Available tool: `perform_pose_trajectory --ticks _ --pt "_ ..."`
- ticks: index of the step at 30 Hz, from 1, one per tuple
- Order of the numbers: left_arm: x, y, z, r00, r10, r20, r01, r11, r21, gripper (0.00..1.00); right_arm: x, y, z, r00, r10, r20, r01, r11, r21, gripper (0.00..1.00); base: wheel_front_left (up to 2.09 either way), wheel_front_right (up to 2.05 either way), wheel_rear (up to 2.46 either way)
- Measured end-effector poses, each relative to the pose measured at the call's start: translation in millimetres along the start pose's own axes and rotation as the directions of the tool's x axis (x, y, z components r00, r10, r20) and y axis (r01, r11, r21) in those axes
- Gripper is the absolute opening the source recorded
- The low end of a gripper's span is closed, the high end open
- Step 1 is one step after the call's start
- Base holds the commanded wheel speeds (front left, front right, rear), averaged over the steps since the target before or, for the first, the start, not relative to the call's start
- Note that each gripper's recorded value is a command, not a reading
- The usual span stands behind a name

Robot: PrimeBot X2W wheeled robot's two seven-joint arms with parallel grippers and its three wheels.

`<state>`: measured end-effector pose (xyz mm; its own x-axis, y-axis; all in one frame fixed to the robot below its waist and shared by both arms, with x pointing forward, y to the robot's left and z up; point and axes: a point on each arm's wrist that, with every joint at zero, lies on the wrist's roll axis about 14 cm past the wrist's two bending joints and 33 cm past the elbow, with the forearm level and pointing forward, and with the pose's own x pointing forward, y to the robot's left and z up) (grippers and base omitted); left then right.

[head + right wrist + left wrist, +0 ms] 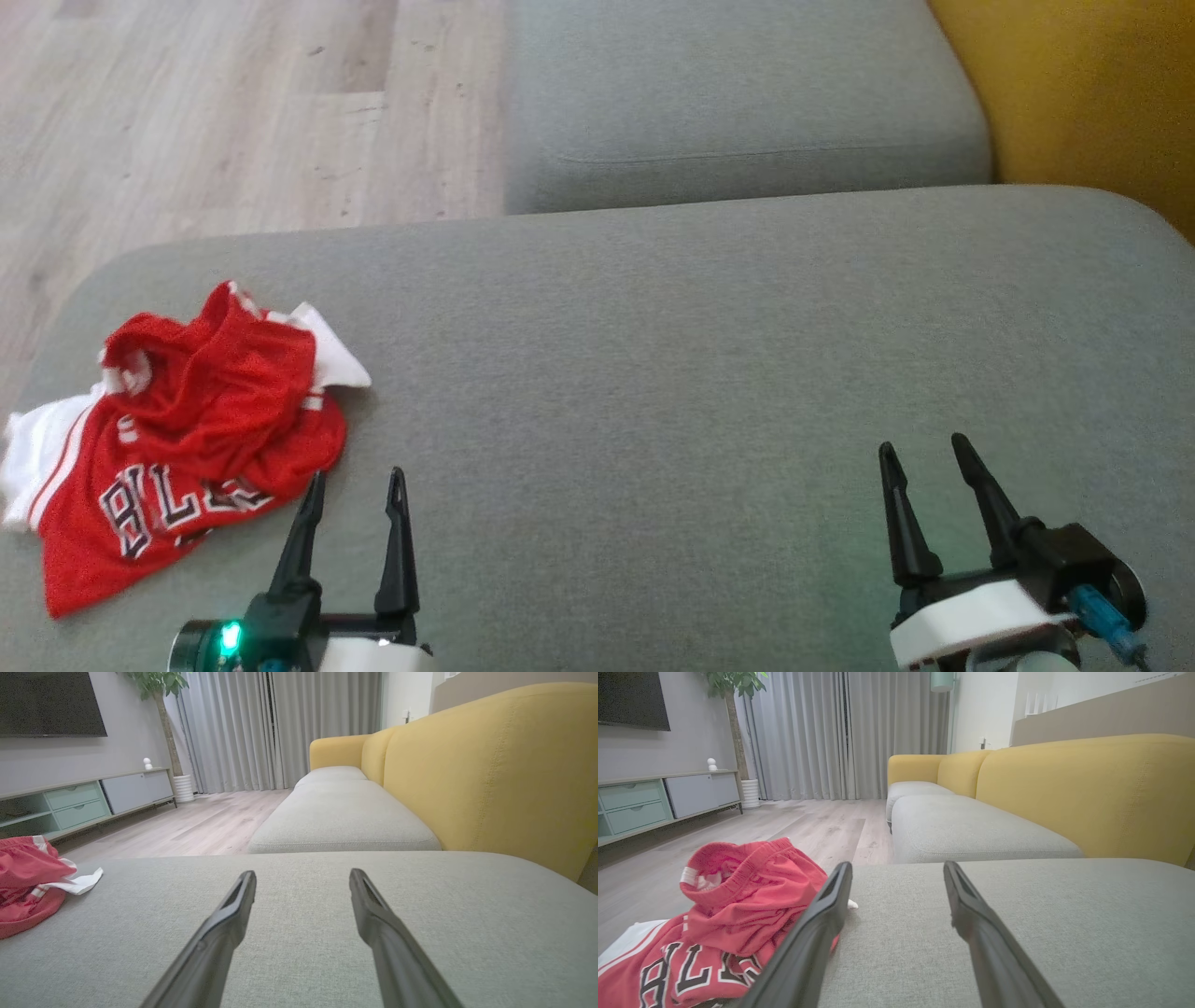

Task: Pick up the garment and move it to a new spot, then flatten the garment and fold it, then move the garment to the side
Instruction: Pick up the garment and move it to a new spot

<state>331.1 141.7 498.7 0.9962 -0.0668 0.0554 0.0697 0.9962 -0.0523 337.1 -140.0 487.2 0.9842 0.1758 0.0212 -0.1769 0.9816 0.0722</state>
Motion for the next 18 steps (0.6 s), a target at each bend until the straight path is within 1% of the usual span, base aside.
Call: perform_pose_trajectory --ticks 5,11,14,18 --pt "-8.5 15.1 -0.6 0.999 0.051 -0.001 -0.051 0.999 0.001 1.00 8.8 14.7 -1.1 0.999 0.051 -0.006 -0.051 0.999 -0.002 1.00 0.00 0.00 0.00" --pt "-27.4 44.8 0.0 0.988 0.156 0.003 -0.156 0.988 0.000 1.00 19.1 45.1 -9.2 0.988 0.151 -0.033 -0.151 0.989 0.006 1.00 0.00 0.00 0.00" --pt "-40.9 64.6 1.0 0.974 0.225 0.007 -0.225 0.974 0.010 1.00 27.3 63.8 -9.6 0.977 0.210 -0.036 -0.210 0.978 0.012 1.00 0.00 0.00 0.00" --pt "-62.6 90.2 2.4 0.947 0.320 0.014 -0.320 0.947 0.013 1.00 36.5 90.7 -11.3 0.955 0.292 -0.044 -0.292 0.956 0.017 1.00 0.00 0.00 0.00"
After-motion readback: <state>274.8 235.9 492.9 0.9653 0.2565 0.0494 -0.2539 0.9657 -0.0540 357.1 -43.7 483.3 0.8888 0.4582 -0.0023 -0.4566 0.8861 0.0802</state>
